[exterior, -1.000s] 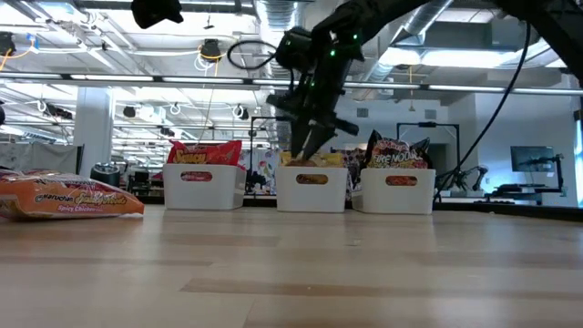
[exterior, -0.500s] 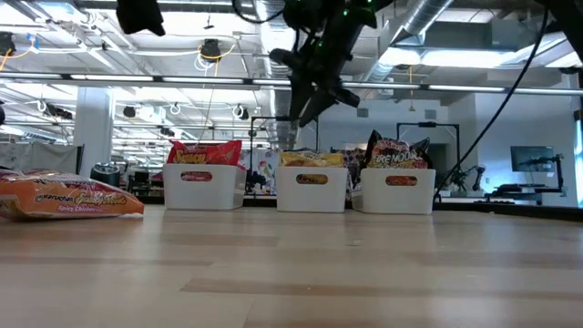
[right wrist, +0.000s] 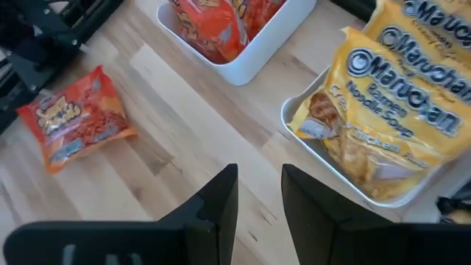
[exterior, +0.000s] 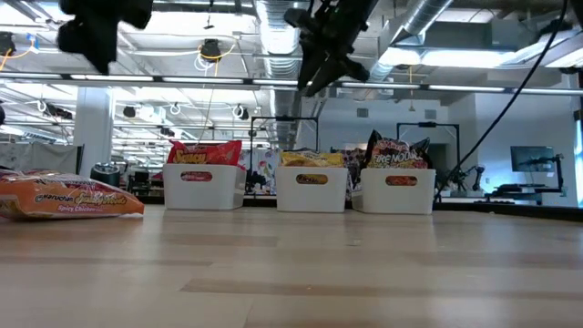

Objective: Sort Maruchan noodles
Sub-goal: Put the orange noodle pack into the left white bin

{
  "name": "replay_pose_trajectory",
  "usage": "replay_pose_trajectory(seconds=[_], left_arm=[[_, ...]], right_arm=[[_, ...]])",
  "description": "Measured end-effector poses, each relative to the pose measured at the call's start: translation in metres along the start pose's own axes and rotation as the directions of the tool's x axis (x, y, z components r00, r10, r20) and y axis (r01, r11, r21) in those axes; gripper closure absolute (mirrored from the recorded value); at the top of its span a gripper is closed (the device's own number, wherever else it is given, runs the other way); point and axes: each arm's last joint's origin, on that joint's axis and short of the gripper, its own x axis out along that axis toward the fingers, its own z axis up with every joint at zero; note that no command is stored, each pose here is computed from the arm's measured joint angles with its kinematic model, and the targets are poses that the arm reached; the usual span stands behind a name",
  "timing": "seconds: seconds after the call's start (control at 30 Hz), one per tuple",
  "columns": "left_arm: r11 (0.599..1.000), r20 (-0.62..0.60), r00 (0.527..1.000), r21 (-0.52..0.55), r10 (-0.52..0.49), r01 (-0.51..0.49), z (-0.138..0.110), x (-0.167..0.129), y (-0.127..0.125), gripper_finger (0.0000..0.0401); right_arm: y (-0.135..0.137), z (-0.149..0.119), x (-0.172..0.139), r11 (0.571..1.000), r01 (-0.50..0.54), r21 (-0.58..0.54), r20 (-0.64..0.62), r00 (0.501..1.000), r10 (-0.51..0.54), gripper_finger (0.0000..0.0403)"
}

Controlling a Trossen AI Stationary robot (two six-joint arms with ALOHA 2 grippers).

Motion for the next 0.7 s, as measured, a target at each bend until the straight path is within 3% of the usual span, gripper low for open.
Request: replay_pose_trajectory(seconds=[0.33,0.7], left_arm=[[0.974,-0.065,0.998,-0.226,-0.022,0.007,-0.024,0.057,0.0,0.0232],[0.908,-0.135,0.991,-0.416,-0.013,-0.044,-0.049,0.095,-0.004,0.0232]], right_arm=[[-0.004,0.004,-0.024,0.995,-0.015,-0.103,0.038,0.999,0.019,0.0271],[-0.016,-0.004,-0.021,0.982,0.052,-0.182,-0.074,0.995,-0.066,0.0271]])
